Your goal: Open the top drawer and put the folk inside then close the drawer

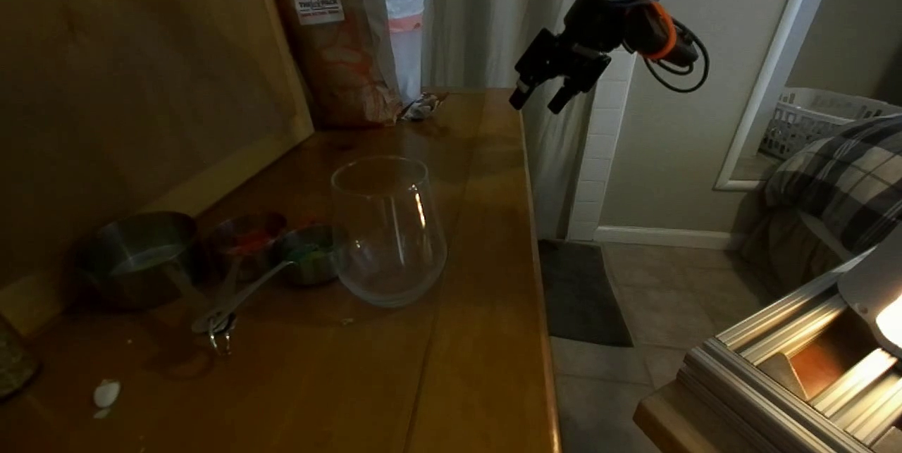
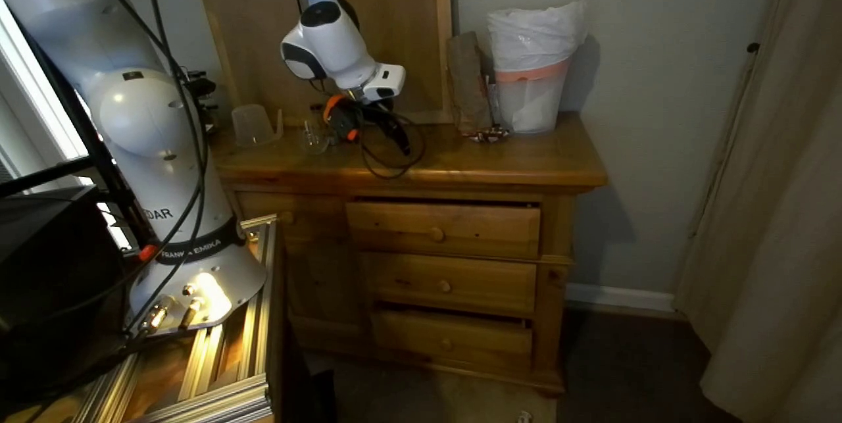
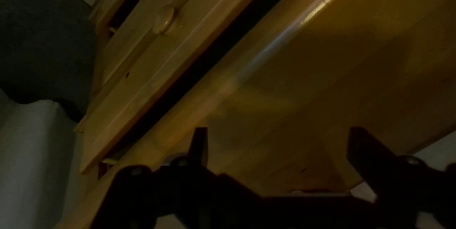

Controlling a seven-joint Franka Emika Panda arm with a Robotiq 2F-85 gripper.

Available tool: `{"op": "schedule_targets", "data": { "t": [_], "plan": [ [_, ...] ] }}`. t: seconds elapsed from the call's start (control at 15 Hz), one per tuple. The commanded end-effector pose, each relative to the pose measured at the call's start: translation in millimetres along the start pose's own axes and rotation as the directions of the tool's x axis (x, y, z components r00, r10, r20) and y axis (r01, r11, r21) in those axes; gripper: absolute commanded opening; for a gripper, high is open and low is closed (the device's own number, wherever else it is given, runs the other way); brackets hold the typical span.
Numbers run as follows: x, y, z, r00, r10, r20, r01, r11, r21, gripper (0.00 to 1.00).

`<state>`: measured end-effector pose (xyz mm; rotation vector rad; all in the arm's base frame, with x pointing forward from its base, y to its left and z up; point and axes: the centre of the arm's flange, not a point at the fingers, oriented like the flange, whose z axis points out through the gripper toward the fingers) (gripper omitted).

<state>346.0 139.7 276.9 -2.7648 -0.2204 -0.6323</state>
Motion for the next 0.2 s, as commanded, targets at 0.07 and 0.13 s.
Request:
{"op": "schedule_targets", "data": {
  "t": [0.07,0.13],
  "plan": [
    [-1.5,-2.8,0.8,1.0,0.003,0.0,-0.003,1.0,-0.012,1.0],
    [-1.6,-2.6,1.0,1.0,0.003,0.0,-0.003,1.0,-0.013,1.0]
  ]
}}
